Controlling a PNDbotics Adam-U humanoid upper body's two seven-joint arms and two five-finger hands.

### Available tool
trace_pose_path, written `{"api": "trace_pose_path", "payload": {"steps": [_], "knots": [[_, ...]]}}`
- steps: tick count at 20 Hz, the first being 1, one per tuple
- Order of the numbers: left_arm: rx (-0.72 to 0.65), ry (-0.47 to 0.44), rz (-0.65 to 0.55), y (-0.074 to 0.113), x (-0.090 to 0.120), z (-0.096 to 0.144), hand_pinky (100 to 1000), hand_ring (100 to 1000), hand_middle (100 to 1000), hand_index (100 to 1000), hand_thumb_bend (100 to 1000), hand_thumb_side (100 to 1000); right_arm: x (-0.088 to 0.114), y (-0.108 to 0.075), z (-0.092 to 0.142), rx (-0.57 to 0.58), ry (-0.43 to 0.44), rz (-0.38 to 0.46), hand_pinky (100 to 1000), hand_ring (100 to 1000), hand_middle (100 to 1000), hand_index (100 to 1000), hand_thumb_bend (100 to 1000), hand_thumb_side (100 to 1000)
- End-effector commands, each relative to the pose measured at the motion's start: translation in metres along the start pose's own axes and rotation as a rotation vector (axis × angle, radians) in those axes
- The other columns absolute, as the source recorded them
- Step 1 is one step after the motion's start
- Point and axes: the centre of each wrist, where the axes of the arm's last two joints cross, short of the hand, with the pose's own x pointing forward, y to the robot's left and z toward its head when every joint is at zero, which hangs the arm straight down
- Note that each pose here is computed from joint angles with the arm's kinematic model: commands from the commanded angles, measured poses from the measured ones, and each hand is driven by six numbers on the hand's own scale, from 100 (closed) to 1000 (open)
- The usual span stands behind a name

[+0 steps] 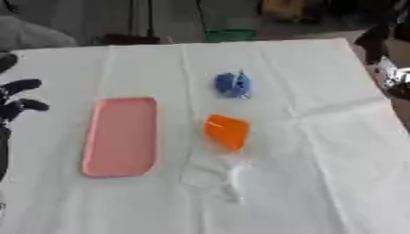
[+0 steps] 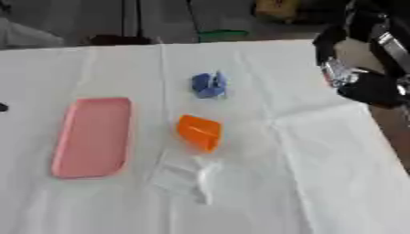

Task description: Pick up objects on the table and place them in the box.

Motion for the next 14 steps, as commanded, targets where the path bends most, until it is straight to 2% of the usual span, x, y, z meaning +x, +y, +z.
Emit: {"api": "trace_pose_path", "payload": {"steps": [1, 14], "knots": [[-0.009, -0.031, -0.013, 0.0026, 0.0074, -0.0026, 560, 742, 887, 863, 186, 877, 0.0064, -0.0098, -0.0029, -0.006, -0.023, 0.033, 619, 652, 908, 817, 100, 539], [-0.011, -0.034, -0.013, 0.0025, 0.0080, -0.0031, 560, 743, 887, 864, 186, 876, 0.0076, -0.0105, -0.0034, -0.007, -0.026, 0.036, 619, 653, 908, 817, 100, 536]]}}
